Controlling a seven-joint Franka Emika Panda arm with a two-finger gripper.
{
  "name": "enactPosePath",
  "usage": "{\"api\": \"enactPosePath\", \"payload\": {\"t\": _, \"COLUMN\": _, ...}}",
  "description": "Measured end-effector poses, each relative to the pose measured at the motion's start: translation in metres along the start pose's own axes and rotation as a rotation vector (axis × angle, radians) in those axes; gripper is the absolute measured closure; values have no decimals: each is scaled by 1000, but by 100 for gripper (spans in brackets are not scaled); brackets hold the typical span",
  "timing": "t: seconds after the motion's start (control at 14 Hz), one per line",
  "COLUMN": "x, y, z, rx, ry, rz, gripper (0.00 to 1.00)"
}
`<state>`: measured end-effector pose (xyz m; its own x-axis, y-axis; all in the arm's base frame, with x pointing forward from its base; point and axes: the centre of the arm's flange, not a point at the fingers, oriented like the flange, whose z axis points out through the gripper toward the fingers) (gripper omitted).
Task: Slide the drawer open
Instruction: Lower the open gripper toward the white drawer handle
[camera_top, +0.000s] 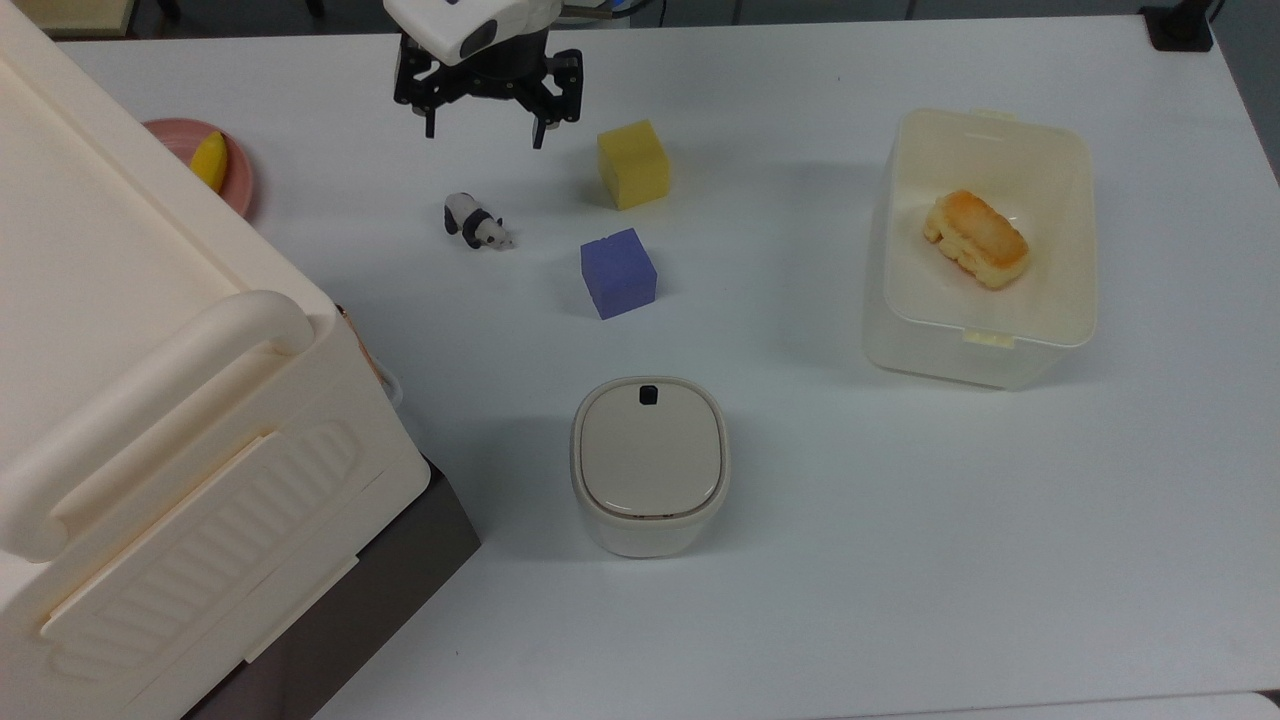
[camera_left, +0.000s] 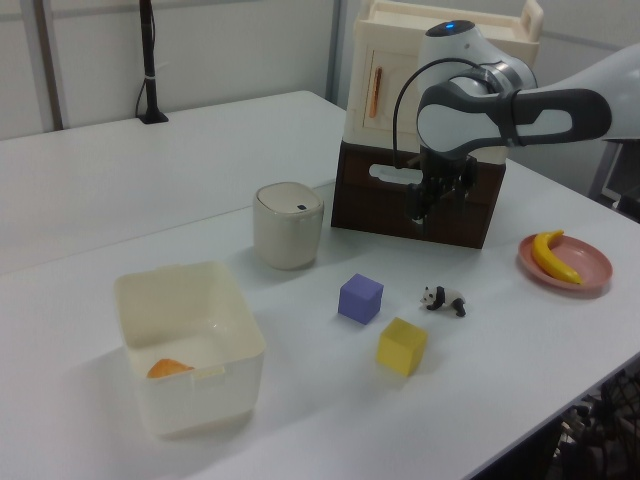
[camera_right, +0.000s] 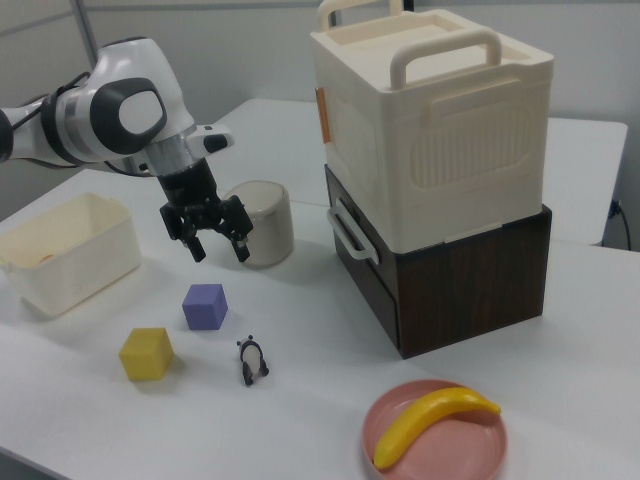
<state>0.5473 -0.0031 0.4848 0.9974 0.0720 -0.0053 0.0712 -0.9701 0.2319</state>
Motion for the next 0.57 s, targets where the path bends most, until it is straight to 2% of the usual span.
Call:
{"api": "enactPosePath", "payload": {"t": 0.29, "x": 11, "y": 14, "z": -10, "rx": -4, "ry": 103, "rz": 4, "gripper": 0}}
{"api": "enactPosePath", "payload": {"t": 0.57, "x": 27, "y": 31, "z": 2, "rx": -85, "ry": 185, "rz": -90, "gripper": 0}}
